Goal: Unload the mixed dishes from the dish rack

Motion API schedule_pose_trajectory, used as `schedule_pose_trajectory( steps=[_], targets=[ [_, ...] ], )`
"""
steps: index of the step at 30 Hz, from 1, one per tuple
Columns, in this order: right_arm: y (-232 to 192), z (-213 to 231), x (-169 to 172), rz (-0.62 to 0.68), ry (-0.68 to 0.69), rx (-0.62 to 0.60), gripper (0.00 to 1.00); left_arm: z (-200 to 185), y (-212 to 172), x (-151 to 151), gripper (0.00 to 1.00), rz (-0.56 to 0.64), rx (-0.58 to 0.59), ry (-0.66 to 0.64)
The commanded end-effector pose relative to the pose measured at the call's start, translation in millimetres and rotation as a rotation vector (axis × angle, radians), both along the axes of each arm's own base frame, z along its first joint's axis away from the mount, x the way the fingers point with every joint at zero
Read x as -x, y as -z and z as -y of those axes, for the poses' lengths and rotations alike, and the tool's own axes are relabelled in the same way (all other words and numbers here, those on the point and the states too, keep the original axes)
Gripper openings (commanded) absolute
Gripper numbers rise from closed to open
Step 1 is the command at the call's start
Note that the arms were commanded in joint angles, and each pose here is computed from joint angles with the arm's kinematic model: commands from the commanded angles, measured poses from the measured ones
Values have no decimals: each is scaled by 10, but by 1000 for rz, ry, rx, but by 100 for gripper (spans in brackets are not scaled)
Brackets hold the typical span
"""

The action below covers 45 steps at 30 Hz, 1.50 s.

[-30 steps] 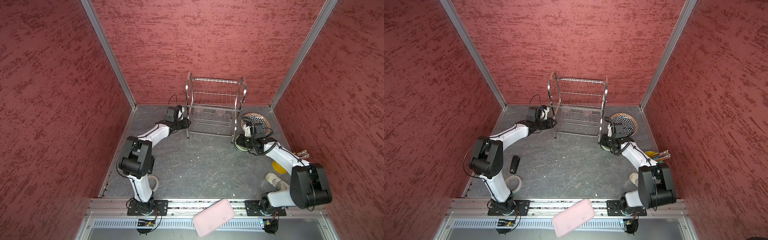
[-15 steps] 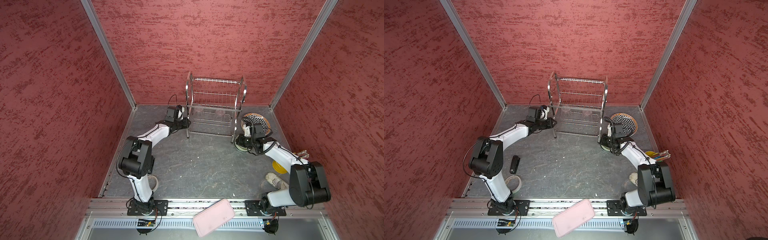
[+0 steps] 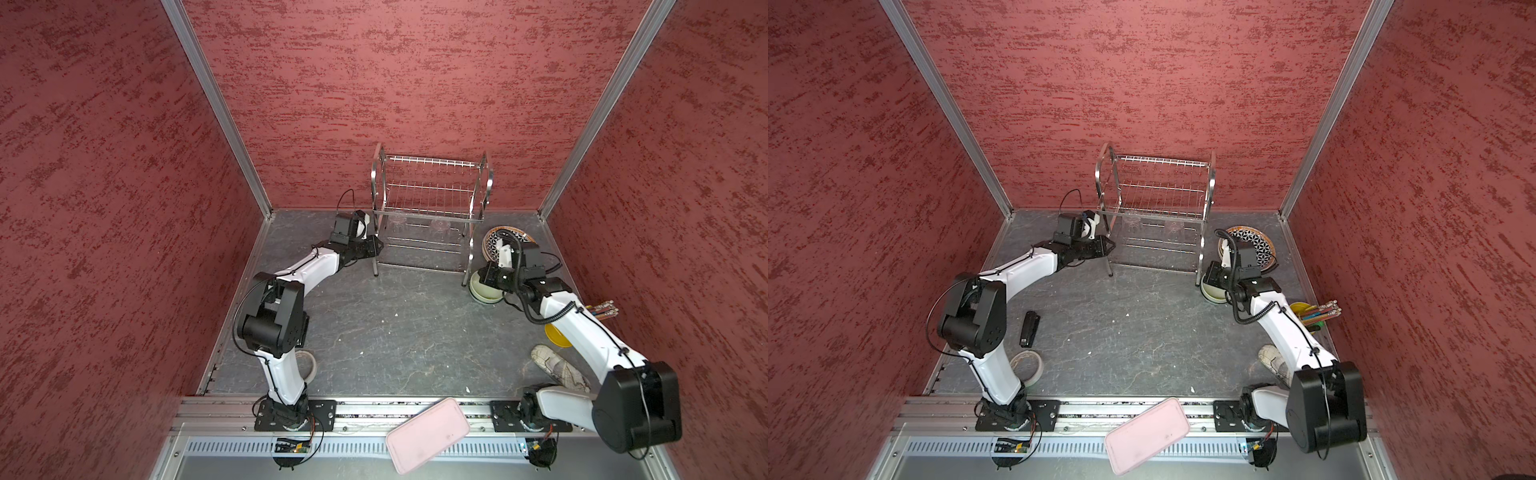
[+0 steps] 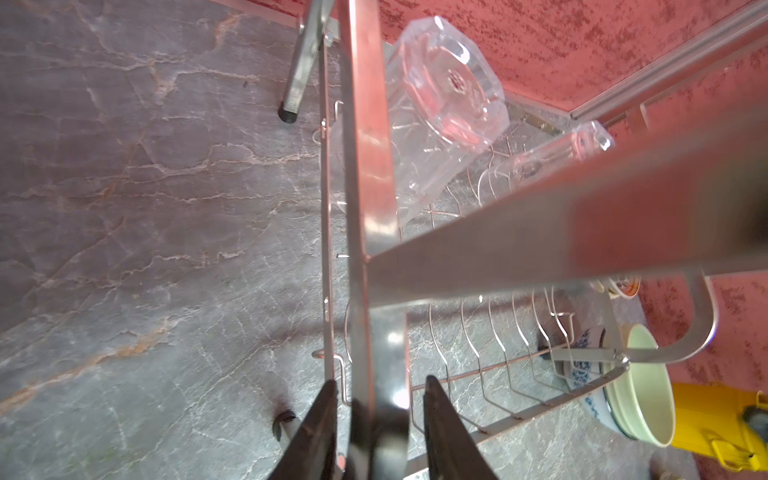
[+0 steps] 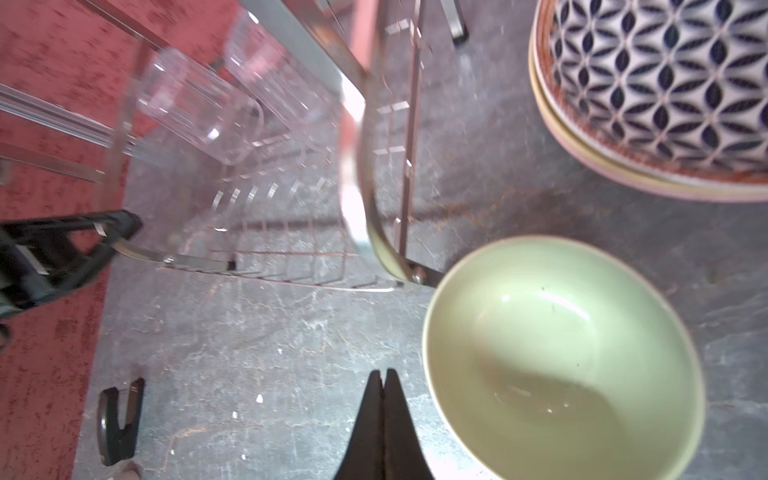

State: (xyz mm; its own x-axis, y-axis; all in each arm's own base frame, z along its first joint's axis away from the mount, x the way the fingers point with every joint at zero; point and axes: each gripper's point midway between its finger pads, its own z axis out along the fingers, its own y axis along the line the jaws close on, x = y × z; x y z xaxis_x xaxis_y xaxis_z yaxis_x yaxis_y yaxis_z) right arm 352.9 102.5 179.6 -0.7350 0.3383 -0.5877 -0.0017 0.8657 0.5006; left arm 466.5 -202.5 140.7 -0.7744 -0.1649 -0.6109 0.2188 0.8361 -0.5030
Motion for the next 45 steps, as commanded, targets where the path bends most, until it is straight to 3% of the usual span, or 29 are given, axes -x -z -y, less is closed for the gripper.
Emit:
schedule_pose_trajectory(
  steps=[1,5,12,20,29,30,31,32,45],
  targets=[
    [-193,-78,-19,43,-5,1,5,78,-177,46,36,45,11,23],
    [-235,-163,-71,63,-16,-33,7,139,-170,81,28,48,11,34],
    [-365,-292,-71,136,-42,-16,7,194,-168,135,25,42,18,41],
    [-212,-470,-95,267,-61,112,39,150,-177,217,14,43,16,24],
    [-17,-580,-319,415,-46,201,48,117,-182,226,14,47,5,15],
    [-17,-594,-352,424,-46,201,56,117,-189,221,14,48,4,15],
    [-20,-617,-396,435,-49,202,94,111,-193,211,14,50,4,12],
    [-29,-634,-442,445,-49,205,99,101,-205,198,14,54,4,10],
    [-4,-793,-963,532,-10,234,97,-70,-240,161,14,61,0,-18]
  ],
)
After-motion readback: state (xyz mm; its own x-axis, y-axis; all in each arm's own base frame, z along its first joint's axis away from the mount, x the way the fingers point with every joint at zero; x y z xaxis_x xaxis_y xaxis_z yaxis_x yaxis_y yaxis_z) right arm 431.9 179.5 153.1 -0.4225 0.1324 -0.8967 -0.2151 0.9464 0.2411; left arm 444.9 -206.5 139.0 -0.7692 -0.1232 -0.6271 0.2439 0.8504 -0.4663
